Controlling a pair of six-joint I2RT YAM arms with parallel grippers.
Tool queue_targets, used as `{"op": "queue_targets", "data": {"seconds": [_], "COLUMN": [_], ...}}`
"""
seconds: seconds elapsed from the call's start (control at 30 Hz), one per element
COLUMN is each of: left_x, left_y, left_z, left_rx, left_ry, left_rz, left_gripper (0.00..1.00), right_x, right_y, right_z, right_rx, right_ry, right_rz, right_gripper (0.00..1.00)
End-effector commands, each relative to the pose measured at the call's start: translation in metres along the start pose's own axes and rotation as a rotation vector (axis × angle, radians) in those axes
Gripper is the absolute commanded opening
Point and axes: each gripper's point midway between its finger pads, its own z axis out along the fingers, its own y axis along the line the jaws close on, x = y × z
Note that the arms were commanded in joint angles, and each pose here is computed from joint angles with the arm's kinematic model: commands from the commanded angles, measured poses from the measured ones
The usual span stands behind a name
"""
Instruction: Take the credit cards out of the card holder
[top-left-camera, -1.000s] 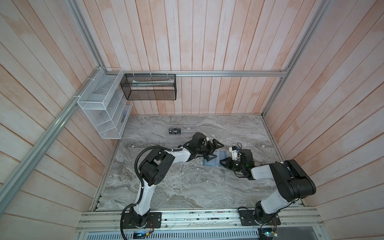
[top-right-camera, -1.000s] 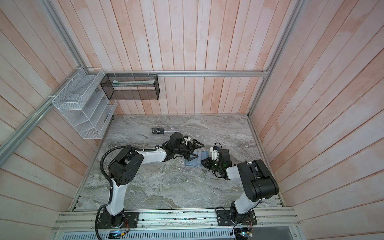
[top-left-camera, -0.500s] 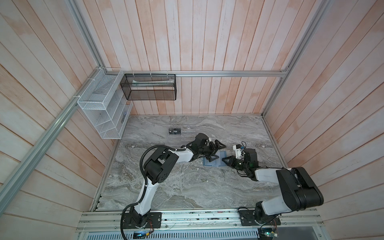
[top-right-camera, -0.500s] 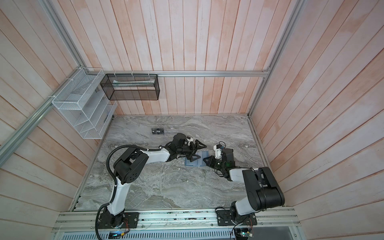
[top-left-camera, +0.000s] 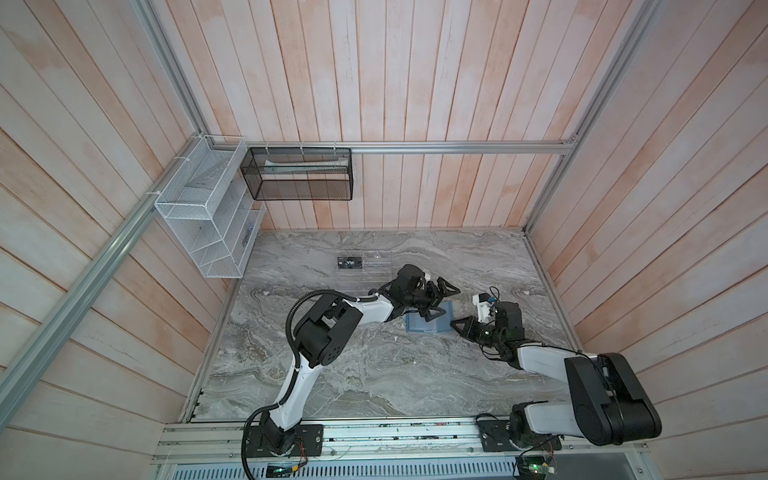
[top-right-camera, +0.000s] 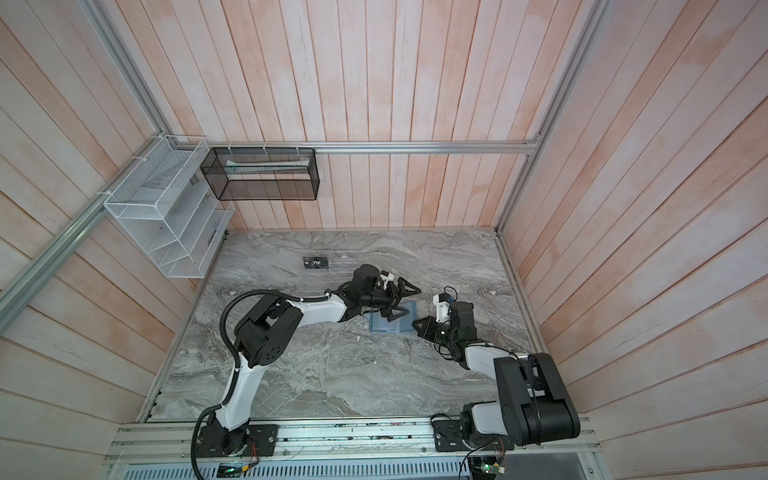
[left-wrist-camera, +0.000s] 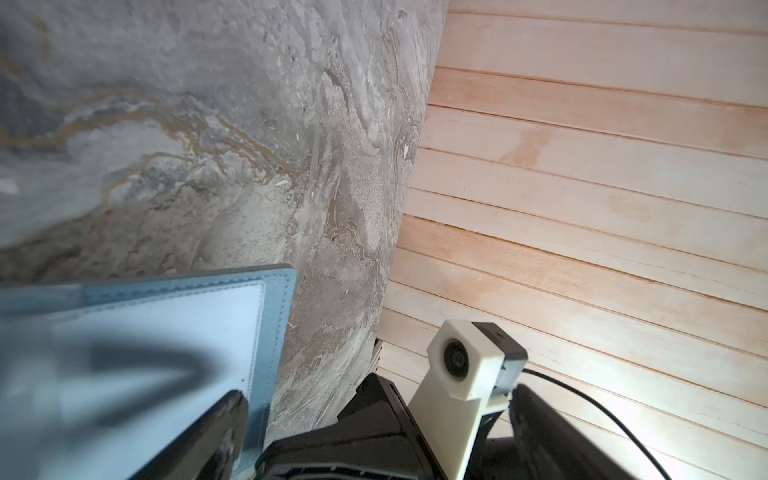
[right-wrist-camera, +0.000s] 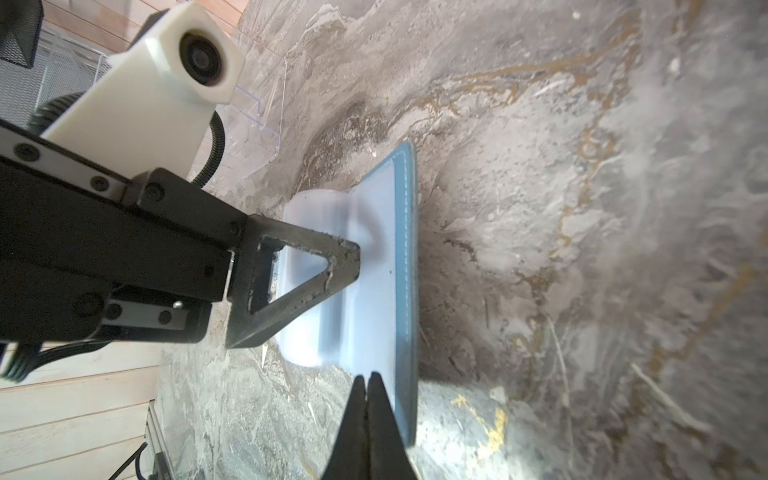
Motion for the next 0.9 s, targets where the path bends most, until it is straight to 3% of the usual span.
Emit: {"op": "queue_targets", "data": {"seconds": [0.0,0.23,0.43,0.57,0.87], "left_x": [-0.018,-0.035,-0.022,-0.014,-0.011], "left_y": [-0.014,-0.008,0.029,0.046,0.040], "left_z": [-0.020,-0.087,-0.104,-0.099,-0.079], "left_rx": [0.028,-0.037,-0.129,-0.138,-0.115], "left_ry": [-0.040,-0.132,-0.118,-0.083,-0.036], "left_rz": [0.030,0.075,0.085,0.071,0.073], "left_gripper": [1.00,1.00,1.00,1.00,1.00], "right_x": [0.006,0.004,-0.009,-0.010,-0.007], "right_y": [0.005,0.022,0.022,0.028,0.023], "right_z": [0.000,0.017,0.033,0.043,0.049], "right_rx": [-0.013,0.013,0.029,0.028,0.048], "right_ry": [0.012,0.036,0.055,0.078,0.089], "right_rz": [-0.013,-0.097,-0.097,-0.117,-0.113], "right_gripper": [0.00,0.00,0.05,0.21,0.57]}}
